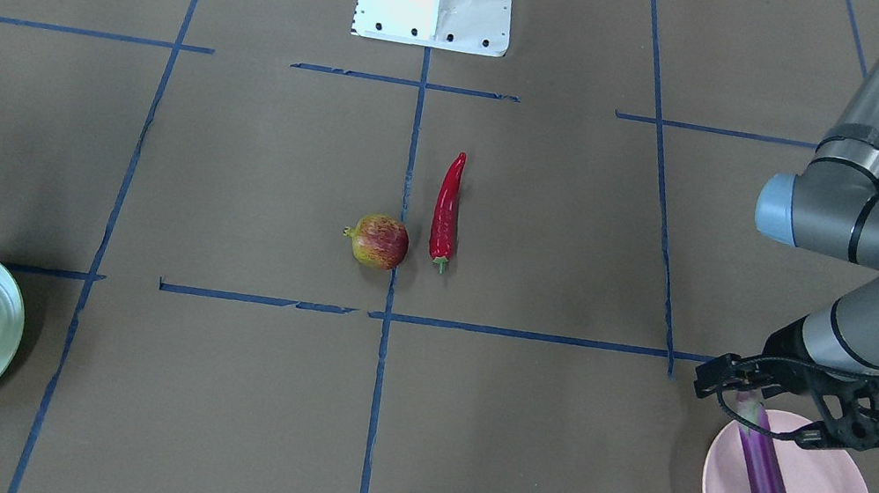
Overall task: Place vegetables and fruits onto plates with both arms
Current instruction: 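Lower the left gripper onto the red chili pepper and grasp it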
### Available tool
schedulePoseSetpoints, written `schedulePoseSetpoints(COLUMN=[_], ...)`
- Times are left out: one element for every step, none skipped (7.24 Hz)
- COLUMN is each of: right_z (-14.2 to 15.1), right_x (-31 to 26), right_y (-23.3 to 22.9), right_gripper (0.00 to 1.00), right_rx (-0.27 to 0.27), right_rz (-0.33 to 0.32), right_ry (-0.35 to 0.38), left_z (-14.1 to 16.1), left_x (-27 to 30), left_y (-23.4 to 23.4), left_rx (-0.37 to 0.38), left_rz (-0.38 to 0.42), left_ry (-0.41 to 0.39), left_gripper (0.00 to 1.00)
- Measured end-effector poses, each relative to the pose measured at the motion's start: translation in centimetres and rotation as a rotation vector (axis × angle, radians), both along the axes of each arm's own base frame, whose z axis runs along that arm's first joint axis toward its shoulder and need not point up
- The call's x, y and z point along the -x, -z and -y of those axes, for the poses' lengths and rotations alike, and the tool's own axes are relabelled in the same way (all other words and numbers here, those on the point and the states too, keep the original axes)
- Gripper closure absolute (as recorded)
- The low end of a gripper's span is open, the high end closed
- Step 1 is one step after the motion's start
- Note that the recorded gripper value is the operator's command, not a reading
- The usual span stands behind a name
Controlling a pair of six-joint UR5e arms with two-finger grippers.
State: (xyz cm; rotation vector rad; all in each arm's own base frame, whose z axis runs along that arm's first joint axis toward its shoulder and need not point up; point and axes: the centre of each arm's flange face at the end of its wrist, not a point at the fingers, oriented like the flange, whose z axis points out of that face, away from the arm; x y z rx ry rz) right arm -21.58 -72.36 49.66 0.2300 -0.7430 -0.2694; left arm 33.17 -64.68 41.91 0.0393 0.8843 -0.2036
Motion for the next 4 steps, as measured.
schedulePoseSetpoints(right_z=[-0.2,-0.8,-1.6,-2.9], right_x=[-1.6,-2.7,-3.5,-4.2], right_y=[0.5,1.2,2.5,3.9], right_gripper=[0.00,0.00,0.00,0.00], right_rx=[-0.001,0.000,0.010,0.024], right_rz=[0.029,0.042,0.041,0.037], right_ry=[-0.006,-0.012,-0.020,-0.027], left_z=[-1.1,-2.4,-4.1,-6.4], left_x=[-2.0,-4.6,-7.3,-10.0], left_y=[1.8,3.8,6.1,9.0], left_rx=[0.023,0.047,0.074,0.101], left_rz=[-0.016,-0.031,-0.043,-0.038], left_ry=[0.025,0.051,0.072,0.087], left_gripper=[0.00,0.00,0.00,0.00])
